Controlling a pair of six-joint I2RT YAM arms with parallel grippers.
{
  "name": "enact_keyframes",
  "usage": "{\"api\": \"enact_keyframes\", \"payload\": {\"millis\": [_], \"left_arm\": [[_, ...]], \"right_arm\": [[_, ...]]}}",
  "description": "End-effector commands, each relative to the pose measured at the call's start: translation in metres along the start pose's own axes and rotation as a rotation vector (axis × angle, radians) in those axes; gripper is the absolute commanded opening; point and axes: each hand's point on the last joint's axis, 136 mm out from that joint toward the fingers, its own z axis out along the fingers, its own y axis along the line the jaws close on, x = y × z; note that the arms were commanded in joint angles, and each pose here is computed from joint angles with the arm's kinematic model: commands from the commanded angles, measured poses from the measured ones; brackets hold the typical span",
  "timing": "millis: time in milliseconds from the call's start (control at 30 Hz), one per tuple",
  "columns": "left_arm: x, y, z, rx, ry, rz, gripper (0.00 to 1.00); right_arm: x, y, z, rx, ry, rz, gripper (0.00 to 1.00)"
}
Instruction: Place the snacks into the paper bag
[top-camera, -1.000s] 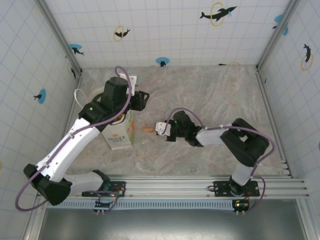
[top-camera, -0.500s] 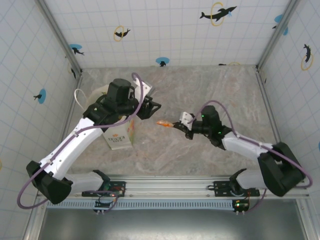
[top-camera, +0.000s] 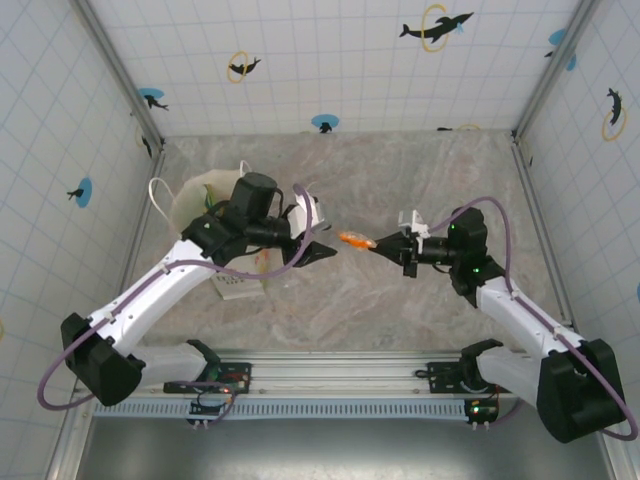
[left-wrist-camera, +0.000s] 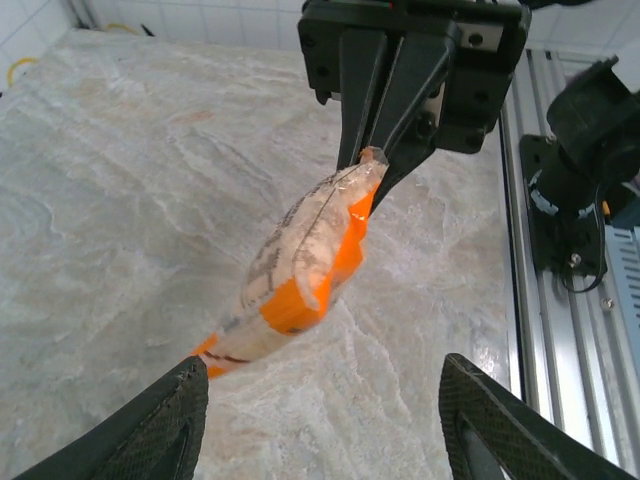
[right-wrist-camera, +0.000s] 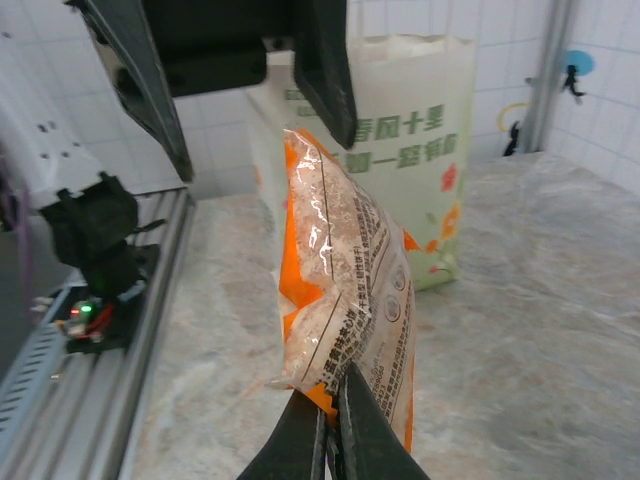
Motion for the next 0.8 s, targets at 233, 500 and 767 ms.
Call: {"api": "enact_keyframes", "payload": {"millis": [233,500,767], "left_arm": [[0.003,-0.016,0.015,0.126,-0.020,0.185,0.61],[0.001,-0.025,0.030,0.179,-0.030,0.217,0.54],[-0.006,-0.026,0.036,0.203,-0.062,0.222,0.44]], "right_arm": [[-0.028,0.023,-0.002,-0.178,-0.039,0.018,0.00],[-0.032,0.021,-0.001,-0.187,-0.044,0.041,0.00],[-0.032,0.021,-0.001,-0.187,-0.046,0.045,0.00]]}}
